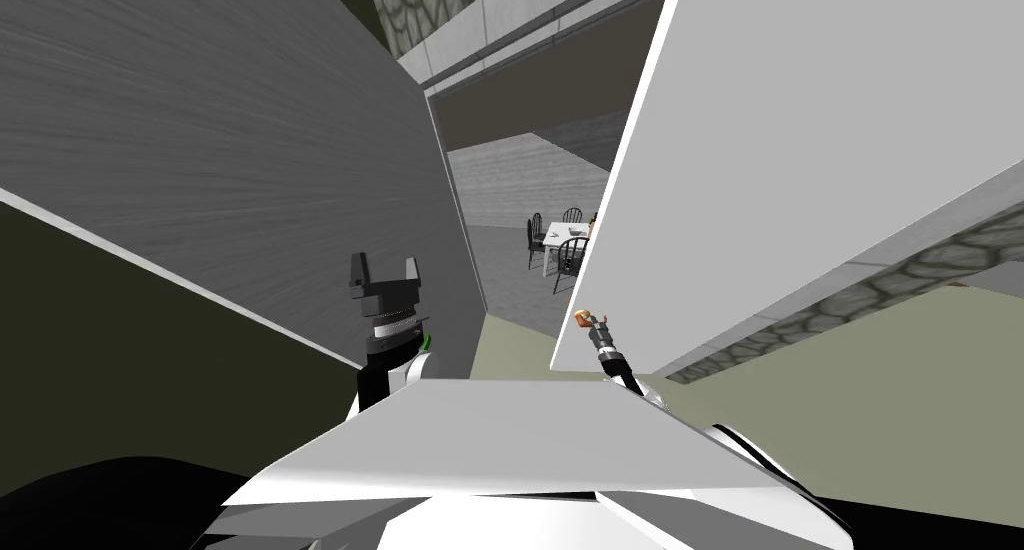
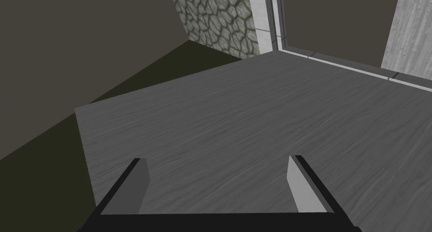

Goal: Pull the door open

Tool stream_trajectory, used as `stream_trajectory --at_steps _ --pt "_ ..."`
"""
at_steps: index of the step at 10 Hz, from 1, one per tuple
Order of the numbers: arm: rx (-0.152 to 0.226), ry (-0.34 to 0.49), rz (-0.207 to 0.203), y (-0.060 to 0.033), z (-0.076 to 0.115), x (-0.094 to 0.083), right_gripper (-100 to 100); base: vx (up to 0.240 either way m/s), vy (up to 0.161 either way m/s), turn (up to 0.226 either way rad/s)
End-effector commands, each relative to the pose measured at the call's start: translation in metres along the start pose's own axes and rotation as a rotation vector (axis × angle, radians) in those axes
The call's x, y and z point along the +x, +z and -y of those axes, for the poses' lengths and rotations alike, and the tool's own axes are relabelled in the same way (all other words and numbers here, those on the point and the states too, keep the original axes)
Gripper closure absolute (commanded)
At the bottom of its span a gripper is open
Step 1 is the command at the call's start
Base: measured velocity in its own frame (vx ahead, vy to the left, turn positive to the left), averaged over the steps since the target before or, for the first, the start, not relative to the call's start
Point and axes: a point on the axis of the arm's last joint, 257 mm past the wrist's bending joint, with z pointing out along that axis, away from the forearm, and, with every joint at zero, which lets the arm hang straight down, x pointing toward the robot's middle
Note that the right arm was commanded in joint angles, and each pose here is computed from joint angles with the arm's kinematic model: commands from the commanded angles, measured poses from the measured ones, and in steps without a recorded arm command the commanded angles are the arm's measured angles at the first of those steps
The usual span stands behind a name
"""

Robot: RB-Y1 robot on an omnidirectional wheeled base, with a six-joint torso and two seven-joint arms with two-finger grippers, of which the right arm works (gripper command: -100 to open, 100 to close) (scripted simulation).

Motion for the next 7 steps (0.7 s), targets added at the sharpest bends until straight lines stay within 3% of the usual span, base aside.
stream_trajectory --at_steps 1,7 --pt "-0.007 0.006 -0.037 0.0009 -0.002 0.015 100 -0.091 -0.003 -0.03" --pt "-0.009 0.007 -0.116 -0.004 -0.003 0.032 100 -0.071 -0.02 -0.017"
